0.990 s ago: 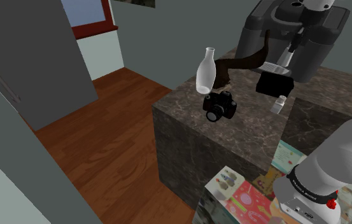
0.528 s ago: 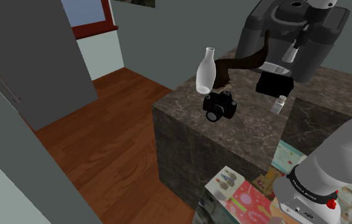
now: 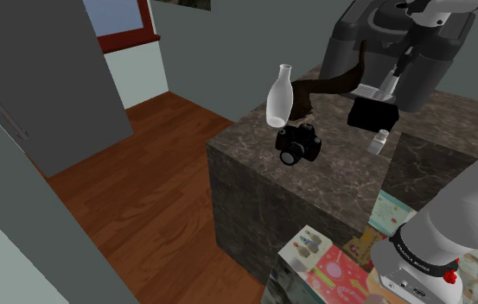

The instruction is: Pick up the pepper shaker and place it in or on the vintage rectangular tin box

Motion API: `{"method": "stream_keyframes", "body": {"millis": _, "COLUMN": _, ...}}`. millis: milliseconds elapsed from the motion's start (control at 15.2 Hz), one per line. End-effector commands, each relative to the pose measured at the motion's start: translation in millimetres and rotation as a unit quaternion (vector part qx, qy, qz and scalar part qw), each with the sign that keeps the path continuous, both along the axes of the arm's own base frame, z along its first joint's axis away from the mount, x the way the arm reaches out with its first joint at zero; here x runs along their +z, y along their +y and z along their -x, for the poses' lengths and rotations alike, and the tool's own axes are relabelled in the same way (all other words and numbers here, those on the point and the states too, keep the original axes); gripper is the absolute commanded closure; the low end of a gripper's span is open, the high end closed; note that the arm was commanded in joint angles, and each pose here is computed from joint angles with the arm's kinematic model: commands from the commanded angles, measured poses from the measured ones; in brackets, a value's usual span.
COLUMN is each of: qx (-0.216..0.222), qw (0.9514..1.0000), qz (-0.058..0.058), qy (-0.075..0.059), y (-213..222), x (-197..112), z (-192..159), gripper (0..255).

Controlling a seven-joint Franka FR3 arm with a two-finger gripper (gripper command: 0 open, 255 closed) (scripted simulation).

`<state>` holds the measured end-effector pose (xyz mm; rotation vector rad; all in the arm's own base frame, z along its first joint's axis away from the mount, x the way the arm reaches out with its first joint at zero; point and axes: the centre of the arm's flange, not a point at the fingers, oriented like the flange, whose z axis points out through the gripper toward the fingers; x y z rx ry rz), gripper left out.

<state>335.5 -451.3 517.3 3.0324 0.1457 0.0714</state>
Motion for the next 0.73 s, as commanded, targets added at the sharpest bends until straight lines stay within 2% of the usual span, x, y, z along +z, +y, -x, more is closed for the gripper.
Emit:
{"method": "stream_keyframes", "body": {"millis": 0, "qx": 0.0, "qw": 1.0, "qz": 0.0, "qy": 0.0, "y": -0.7, "x": -10.5, "z": -0.2, "gripper": 255}}
{"method": "stream_keyframes", "body": {"millis": 528, "qx": 0.0, "qw": 1.0, "qz": 0.0, "qy": 0.0, "y": -0.7, "x": -52.7, "z": -0.2, "gripper": 255}}
{"method": "stream_keyframes", "body": {"millis": 660, "qx": 0.0, "qw": 1.0, "qz": 0.0, "qy": 0.0, "y": -0.7, "x": -54.8, "z": -0.2, "gripper": 255}}
